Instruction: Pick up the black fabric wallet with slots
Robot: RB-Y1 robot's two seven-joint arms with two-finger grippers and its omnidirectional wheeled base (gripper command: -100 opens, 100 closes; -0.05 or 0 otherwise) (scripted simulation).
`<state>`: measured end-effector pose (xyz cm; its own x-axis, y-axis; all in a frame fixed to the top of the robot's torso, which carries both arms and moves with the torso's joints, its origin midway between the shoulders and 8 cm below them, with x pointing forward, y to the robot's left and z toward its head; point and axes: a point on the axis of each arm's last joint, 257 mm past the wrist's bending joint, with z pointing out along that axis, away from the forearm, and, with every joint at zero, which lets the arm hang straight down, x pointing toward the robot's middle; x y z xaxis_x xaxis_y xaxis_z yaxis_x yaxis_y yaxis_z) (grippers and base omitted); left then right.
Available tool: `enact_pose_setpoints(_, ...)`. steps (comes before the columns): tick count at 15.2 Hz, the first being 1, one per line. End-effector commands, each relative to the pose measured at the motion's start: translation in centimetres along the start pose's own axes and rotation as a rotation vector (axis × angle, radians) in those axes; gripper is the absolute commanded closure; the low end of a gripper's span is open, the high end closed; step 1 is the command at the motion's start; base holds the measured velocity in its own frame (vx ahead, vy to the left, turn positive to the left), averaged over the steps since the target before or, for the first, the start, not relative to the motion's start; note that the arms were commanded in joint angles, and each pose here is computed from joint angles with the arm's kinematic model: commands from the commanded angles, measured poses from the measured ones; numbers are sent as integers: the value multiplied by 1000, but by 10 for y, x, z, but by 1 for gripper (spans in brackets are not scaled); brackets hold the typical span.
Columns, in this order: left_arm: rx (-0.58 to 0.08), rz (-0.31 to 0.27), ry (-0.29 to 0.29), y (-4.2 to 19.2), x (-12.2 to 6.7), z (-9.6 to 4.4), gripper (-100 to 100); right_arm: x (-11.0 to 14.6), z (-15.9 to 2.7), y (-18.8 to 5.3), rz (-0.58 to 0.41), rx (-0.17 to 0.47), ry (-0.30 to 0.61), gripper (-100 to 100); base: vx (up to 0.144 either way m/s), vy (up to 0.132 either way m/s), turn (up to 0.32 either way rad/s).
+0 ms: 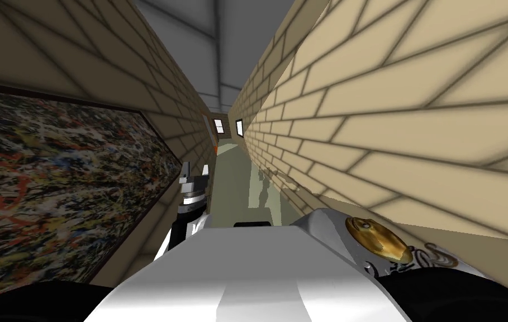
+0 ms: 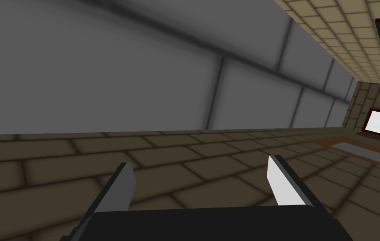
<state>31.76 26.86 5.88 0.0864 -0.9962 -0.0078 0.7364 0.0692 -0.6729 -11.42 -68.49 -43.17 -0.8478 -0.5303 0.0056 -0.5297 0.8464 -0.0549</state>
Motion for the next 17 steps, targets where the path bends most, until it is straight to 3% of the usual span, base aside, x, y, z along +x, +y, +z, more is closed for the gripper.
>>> enact_pose_setpoints(1,0,0,0,0,0,0,0,-2,5,10,21,-1,-17,-100,-30,-14,141)
enact_pose_setpoints(2,0,0,0,0,0,0,0,-2,5,10,21,-1,-17,-100,-9,-5,-6)
enact_pose_setpoints(3,0,0,0,0,0,0,0,9,12,33,63,-10,-21,-100,-23,-1,281)
enact_pose_setpoints(4,0,0,0,0,0,0,0,13,9,33,71,-5,-19,-100,-40,-10,344)
enact_pose_setpoints(5,0,0,0,0,0,0,0,26,12,53,99,-16,-11,-100,-55,-19,373)
enact_pose_setpoints(6,0,0,0,0,0,0,0,28,13,59,117,-15,-15,-100,-56,-19,388)
enact_pose_setpoints(10,0,0,0,0,0,0,0,29,12,57,123,-7,-17,-100,-17,-5,36)
enact_pose_setpoints(13,0,0,0,0,0,0,0,57,13,103,212,-11,-7,-100,-34,0,399)
enact_pose_setpoints(16,0,0,0,0,0,0,0,64,10,107,235,-2,-4,-100,-45,-13,152)
enact_pose_setpoints(17,0,0,0,0,0,0,0,73,12,129,280,-1,-4,-100,-38,3,293)
